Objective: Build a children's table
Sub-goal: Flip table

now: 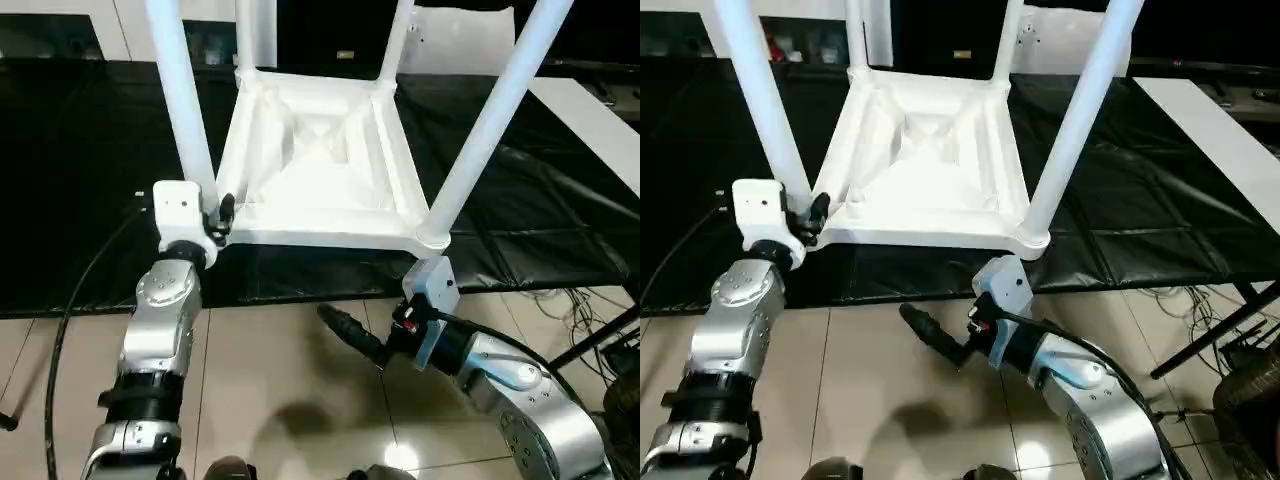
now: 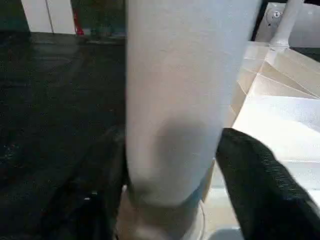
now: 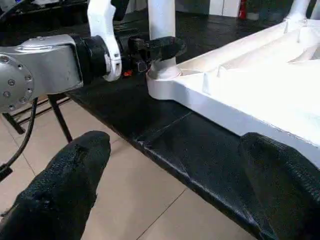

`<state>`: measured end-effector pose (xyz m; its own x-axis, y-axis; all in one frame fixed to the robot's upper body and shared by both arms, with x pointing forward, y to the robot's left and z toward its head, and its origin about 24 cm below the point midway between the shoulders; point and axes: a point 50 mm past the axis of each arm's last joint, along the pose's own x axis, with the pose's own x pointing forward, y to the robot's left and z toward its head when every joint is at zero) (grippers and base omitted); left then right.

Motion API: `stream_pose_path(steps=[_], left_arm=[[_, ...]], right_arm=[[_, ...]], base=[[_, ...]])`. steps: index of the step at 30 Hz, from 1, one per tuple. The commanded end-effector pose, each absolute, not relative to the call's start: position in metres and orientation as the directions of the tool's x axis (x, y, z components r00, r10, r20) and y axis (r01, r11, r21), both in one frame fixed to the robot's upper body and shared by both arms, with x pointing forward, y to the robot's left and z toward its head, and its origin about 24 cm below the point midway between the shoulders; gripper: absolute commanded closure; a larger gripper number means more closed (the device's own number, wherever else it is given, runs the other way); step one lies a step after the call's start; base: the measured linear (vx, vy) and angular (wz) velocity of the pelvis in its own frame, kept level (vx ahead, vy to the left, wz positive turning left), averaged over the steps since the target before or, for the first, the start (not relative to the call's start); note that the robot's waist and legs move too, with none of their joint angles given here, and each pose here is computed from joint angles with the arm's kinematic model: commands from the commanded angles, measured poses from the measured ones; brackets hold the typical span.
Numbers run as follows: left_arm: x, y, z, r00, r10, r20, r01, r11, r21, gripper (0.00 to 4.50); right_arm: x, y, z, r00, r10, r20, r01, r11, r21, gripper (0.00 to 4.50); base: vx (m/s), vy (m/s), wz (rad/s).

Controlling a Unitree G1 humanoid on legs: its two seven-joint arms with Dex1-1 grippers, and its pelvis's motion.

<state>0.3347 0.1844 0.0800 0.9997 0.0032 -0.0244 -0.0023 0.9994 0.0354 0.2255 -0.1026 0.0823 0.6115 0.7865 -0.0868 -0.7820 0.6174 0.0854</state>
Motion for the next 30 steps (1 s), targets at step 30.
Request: stream_pose_path(steps=[30], left_arm=[[0.313, 0.12, 0.066, 0.98, -0.135, -0.148, 0.026, 0.819, -0.574, 2.47]], right_arm=[[0.298, -0.118, 0.082, 0.925, 0.381, 0.002, -0.349, 0.846, 0.403, 0.0]], base=[[0.0, 0.0, 0.0]])
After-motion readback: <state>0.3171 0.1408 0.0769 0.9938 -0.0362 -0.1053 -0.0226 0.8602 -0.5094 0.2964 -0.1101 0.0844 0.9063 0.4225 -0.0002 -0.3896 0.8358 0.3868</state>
